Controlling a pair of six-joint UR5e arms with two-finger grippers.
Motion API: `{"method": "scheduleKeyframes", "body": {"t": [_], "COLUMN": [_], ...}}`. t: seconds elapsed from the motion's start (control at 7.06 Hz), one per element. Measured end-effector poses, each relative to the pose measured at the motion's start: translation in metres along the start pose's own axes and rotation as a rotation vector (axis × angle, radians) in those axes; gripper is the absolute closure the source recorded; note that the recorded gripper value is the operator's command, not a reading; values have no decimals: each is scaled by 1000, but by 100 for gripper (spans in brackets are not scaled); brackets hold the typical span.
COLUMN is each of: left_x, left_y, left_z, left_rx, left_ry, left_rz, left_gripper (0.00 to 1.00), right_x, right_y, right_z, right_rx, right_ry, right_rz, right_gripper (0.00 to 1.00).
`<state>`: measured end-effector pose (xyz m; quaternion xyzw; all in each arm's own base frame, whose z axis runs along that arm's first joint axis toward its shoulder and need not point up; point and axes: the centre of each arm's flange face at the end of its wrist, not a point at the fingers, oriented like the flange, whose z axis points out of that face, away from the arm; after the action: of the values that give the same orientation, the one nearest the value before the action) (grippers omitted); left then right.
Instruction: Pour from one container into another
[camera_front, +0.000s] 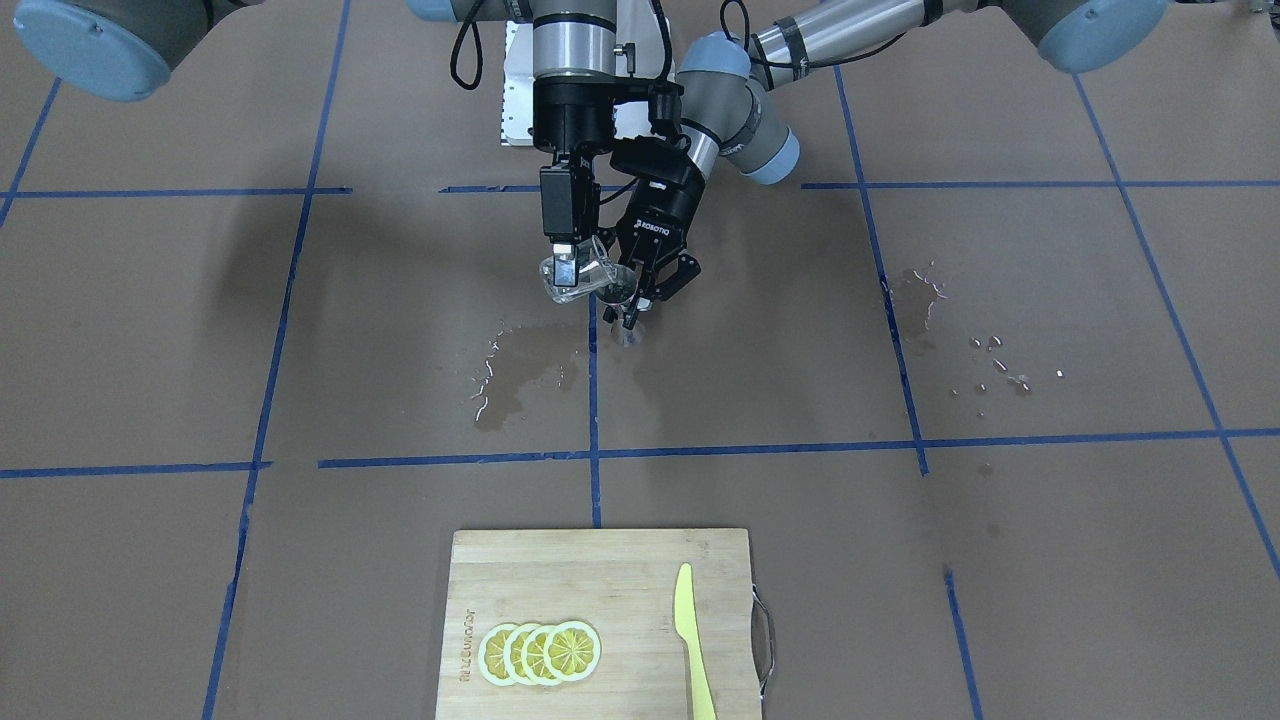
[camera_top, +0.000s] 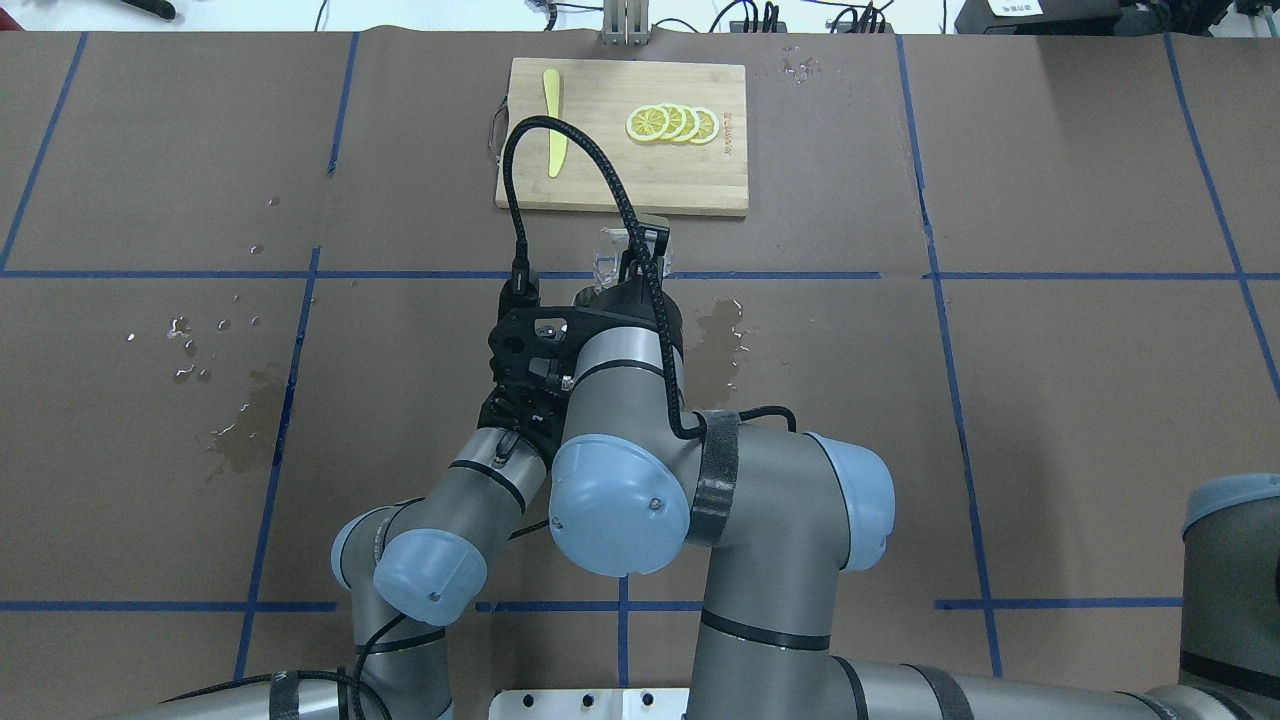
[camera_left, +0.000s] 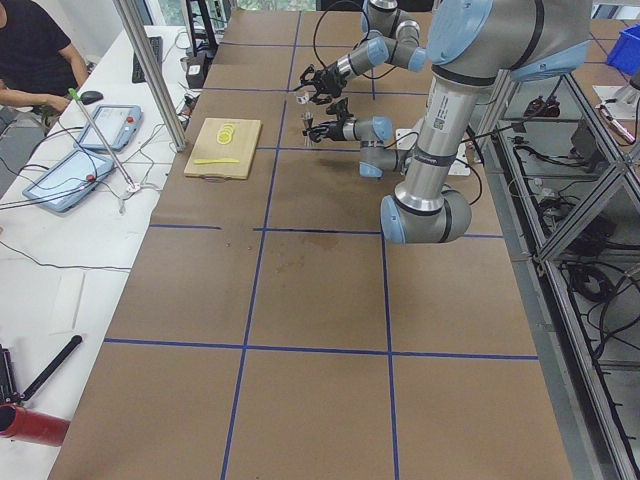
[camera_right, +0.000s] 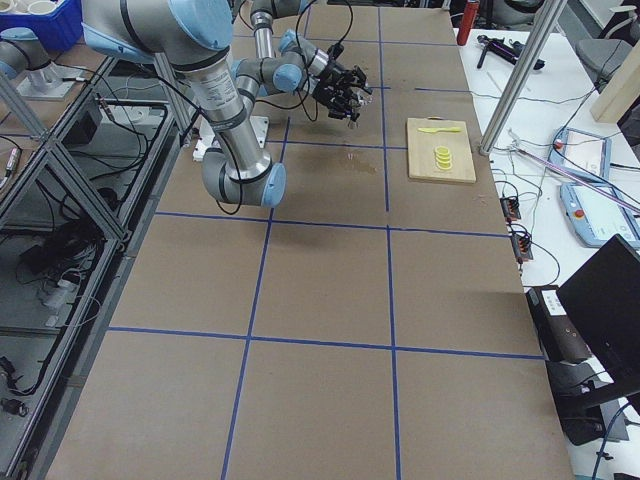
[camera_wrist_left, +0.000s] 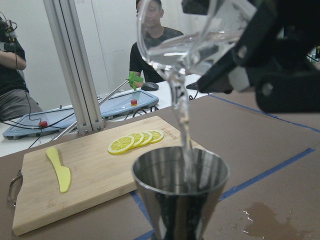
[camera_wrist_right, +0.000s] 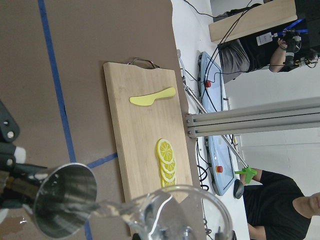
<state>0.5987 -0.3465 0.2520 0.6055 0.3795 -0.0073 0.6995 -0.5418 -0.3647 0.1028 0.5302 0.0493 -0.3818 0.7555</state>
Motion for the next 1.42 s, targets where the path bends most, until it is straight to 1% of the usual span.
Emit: {"method": "scheduleKeyframes", "body": {"t": [0.42,0.99,1.13,1.27,1.42], "left_x": [0,1,1,1,1], "left_y": [-1,-2,-2,-2,-2], "left_z": [-1,-1,-1,-1,-2], "left_rx": [2,3,2,3,3], "left_ry": [1,2,3,3,3], "left_rz": [-2,-3,-3,-3,-2], "left_gripper": [100,100,100,100,100], "right_x": [1,-6,-8,-7,-1], "right_y": [-6,-11,-13,-14,-14], "right_z": [-4,-3,-5,-10,-15], "right_rx": [-6,-10,-6,8,26], "right_ry": [11,19,23,26,27], "right_rz": [-54,-82,-81,-56,-4], "right_gripper": [100,100,100,100,100]}}
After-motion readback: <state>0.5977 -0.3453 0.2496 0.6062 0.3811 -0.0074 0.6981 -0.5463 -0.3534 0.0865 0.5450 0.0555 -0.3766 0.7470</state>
